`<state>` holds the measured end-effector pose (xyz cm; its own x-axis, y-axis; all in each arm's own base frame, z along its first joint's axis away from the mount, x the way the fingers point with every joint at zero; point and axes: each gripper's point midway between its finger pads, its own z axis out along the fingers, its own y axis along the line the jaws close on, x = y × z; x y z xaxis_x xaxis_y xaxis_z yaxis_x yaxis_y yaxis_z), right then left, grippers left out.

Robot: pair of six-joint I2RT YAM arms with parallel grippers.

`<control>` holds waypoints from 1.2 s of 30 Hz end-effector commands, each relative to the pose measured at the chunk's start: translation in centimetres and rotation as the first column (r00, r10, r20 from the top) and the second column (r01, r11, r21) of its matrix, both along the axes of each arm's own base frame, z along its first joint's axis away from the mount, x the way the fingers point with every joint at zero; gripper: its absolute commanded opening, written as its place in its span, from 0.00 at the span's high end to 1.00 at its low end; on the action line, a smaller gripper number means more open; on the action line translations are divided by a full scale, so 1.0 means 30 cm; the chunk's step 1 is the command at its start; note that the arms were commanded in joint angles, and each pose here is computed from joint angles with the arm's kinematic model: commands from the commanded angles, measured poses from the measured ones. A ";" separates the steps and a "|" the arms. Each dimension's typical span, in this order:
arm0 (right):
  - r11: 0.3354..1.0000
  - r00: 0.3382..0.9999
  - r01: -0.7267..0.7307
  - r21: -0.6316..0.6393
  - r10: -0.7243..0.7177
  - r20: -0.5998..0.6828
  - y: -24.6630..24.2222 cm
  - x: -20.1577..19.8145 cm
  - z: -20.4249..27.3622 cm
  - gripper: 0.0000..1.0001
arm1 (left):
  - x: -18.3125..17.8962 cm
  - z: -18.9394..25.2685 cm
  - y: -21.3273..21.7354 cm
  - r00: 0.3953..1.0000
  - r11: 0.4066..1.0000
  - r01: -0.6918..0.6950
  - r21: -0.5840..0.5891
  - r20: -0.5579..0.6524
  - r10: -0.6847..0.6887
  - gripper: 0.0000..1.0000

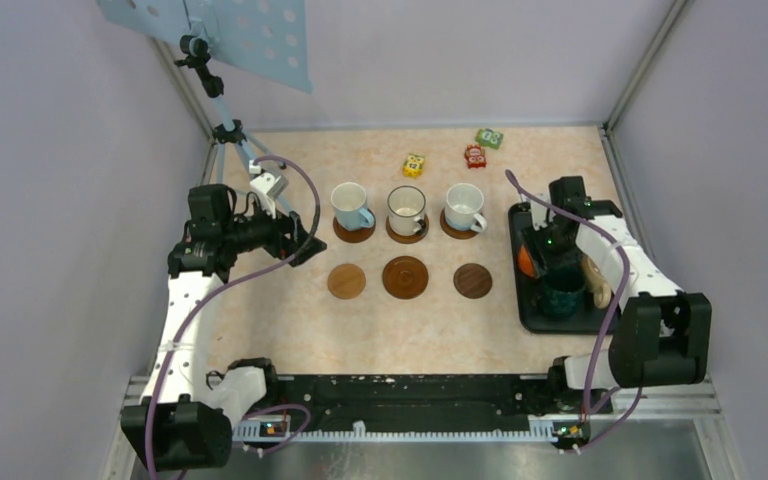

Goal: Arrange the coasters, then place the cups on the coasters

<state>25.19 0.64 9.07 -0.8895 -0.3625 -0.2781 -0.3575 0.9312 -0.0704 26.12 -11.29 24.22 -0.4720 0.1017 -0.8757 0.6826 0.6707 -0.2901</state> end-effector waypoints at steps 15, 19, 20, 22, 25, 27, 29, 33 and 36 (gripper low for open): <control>0.999 0.999 -0.044 0.016 0.044 0.018 -0.024 -0.033 0.041 0.47 | 0.009 0.016 -0.005 0.999 1.000 0.014 0.002 0.046 -0.014 0.01; 0.999 0.999 -0.051 0.018 0.051 0.015 -0.023 -0.054 0.055 0.47 | 0.008 0.017 -0.005 0.999 1.000 0.014 0.002 0.047 -0.014 0.01; 0.999 0.999 -0.049 0.017 0.049 0.021 -0.024 -0.054 0.062 0.47 | 0.008 0.018 -0.006 0.999 1.000 0.015 0.001 0.047 -0.015 0.01; 0.999 0.998 -0.044 0.022 0.043 0.040 -0.020 -0.047 0.081 0.47 | 0.006 0.021 -0.008 0.999 1.000 0.019 -0.003 0.047 -0.019 0.01; 0.999 0.996 -0.027 0.042 0.023 0.083 -0.010 -0.029 0.113 0.47 | 0.005 0.019 -0.009 0.999 1.000 0.020 -0.003 0.046 -0.020 0.01; 0.999 0.994 -0.013 0.052 0.007 0.108 -0.004 -0.009 0.127 0.47 | 0.007 0.019 -0.009 0.999 1.000 0.019 -0.004 0.045 -0.018 0.01; 0.998 0.994 0.001 0.057 -0.008 0.113 -0.003 0.007 0.122 0.47 | 0.008 0.020 -0.009 0.999 1.000 0.017 -0.005 0.044 -0.017 0.01; 0.998 0.995 0.033 0.060 -0.039 0.092 -0.004 0.030 0.083 0.46 | 0.005 0.020 -0.010 0.999 1.000 0.020 -0.008 0.044 -0.019 0.01; 0.997 0.992 0.053 0.061 -0.060 0.109 -0.005 0.052 0.072 0.44 | 0.003 0.019 -0.008 0.999 1.000 0.016 -0.004 0.047 -0.016 0.01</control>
<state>24.42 0.57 10.48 -0.8829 -0.3426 -0.3211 -0.3491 0.9363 -0.0390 26.12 -11.25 24.06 -0.4757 0.1017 -0.8737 0.6798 0.6729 -0.2917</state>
